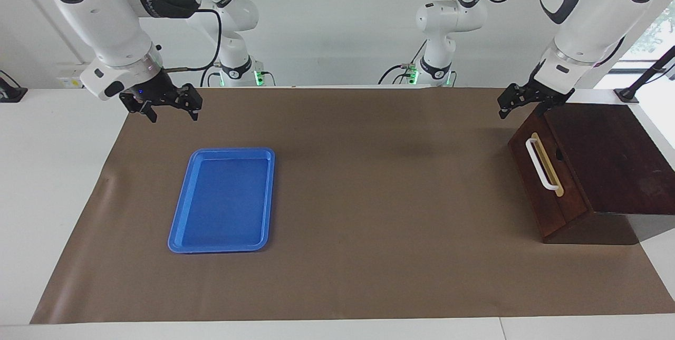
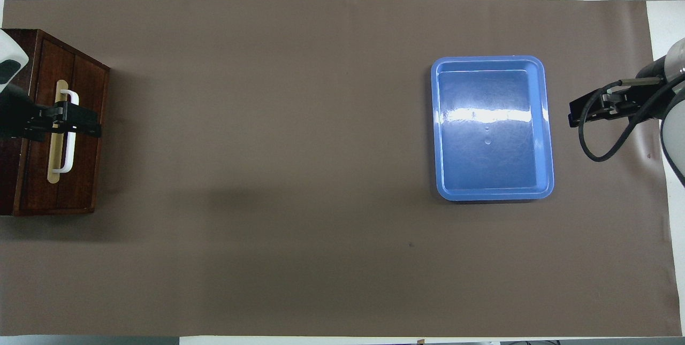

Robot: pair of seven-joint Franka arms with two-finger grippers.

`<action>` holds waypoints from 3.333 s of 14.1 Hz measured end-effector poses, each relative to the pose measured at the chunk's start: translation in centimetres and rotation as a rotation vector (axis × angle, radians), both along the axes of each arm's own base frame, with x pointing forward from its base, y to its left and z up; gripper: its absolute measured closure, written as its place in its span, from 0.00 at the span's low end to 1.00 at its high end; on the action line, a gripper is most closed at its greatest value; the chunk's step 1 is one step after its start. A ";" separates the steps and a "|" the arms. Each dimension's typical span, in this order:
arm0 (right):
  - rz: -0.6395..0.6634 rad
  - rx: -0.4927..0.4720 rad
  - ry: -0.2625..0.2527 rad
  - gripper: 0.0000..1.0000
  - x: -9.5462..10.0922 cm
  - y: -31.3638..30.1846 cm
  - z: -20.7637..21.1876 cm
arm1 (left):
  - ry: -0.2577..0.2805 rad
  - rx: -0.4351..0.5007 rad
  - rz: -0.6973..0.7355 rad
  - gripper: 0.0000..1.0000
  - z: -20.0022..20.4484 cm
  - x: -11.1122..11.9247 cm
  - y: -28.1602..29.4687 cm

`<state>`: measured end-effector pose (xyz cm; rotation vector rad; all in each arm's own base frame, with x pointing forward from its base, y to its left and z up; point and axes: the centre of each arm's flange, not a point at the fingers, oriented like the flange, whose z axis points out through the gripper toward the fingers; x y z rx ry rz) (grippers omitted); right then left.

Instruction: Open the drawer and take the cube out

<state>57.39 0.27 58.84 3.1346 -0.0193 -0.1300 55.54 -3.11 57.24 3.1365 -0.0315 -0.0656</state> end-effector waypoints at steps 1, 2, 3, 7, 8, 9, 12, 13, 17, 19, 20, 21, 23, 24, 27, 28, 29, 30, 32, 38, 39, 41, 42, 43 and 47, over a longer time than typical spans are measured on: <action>-0.056 -0.004 -0.006 0.00 0.1 -0.1 0.0 | -0.015 0.031 -0.011 0.00 -0.9 0.3 0.1; -0.128 -0.010 -0.006 0.00 0.1 0.0 0.0 | -0.024 0.074 -0.029 0.00 -2.0 0.4 0.0; -0.222 -0.018 -0.003 0.01 0.1 0.3 -0.1 | -0.032 0.123 -0.058 0.00 -3.5 0.6 -0.4; -0.599 0.020 0.016 0.03 0.6 1.4 -1.0 | -0.022 0.300 -0.169 0.00 -8.6 1.9 -1.2; -0.688 0.035 0.022 0.04 1.0 2.0 -1.4 | -0.019 0.337 -0.201 0.00 -9.9 2.3 -1.7; -0.766 0.046 0.032 0.04 1.3 3.0 -1.8 | -0.018 0.365 -0.228 0.00 -11.0 2.6 -2.2; -0.988 0.095 0.084 0.05 2.6 6.6 -3.3 | -0.027 0.384 -0.260 0.00 -13.6 2.7 -2.4; -1.046 0.121 0.110 0.05 3.1 7.5 -3.9 | -0.029 0.399 -0.271 0.00 -14.2 2.6 -2.1; -1.309 0.220 0.213 0.07 4.9 11.0 -5.9 | -0.034 0.450 -0.299 0.00 -15.3 2.4 -1.5; -1.424 0.251 0.270 0.07 5.3 12.3 -6.4 | -0.046 0.447 -0.287 0.00 -15.8 2.4 -0.3; -1.460 0.262 0.302 0.07 5.3 12.7 -6.6 | -0.052 0.443 -0.282 0.00 -16.4 2.4 0.4; -1.488 0.267 0.329 0.07 5.4 13.0 -6.8 | -0.056 0.438 -0.277 0.00 -17.0 2.3 1.0; -1.562 0.286 0.370 0.07 5.8 13.2 -7.4 | -0.062 0.431 -0.248 0.00 -18.1 1.9 1.5; -1.602 0.296 0.387 0.07 6.0 13.3 -7.8 | -0.068 0.428 -0.232 0.00 -18.4 1.8 1.4; -1.627 0.296 0.403 0.07 6.0 14.1 -9.4 | -0.105 0.430 -0.132 0.00 -19.0 1.9 0.8; -1.612 0.293 0.403 0.06 5.9 14.5 -9.6 | -0.117 0.428 -0.097 0.00 -19.3 1.9 0.1; -1.591 0.290 0.403 0.06 5.7 15.1 -9.9 | -0.128 0.425 -0.077 0.00 -19.5 1.9 -1.0; -1.561 0.291 0.404 0.06 5.7 15.6 -10.2 | -0.139 0.422 -0.064 0.00 -19.6 2.0 -2.2; -1.479 0.320 0.423 0.06 5.7 16.6 -11.0 | -0.153 0.417 -0.045 0.00 -19.5 1.8 -4.0; -1.392 0.318 0.435 0.06 7.2 21.0 -13.6 | -0.143 0.332 0.042 0.00 -18.7 1.6 -11.4; -1.386 0.321 0.434 0.06 7.6 21.4 -13.7 | -0.143 0.328 0.064 0.00 -18.5 1.5 -12.4; -1.374 0.336 0.428 0.07 8.3 22.2 -13.5 | -0.150 0.318 0.112 0.00 -18.4 1.4 -13.6; -1.367 0.342 0.424 0.07 8.5 22.7 -13.3 | -0.149 0.308 0.132 0.00 -18.4 1.4 -13.8; -1.360 0.345 0.422 0.07 8.6 23.1 -13.2 | -0.147 0.299 0.144 0.00 -18.3 1.3 -14.0; -1.353 0.359 0.420 0.08 8.6 24.4 -13.4 | -0.137 0.284 0.174 0.00 -17.8 1.4 -14.2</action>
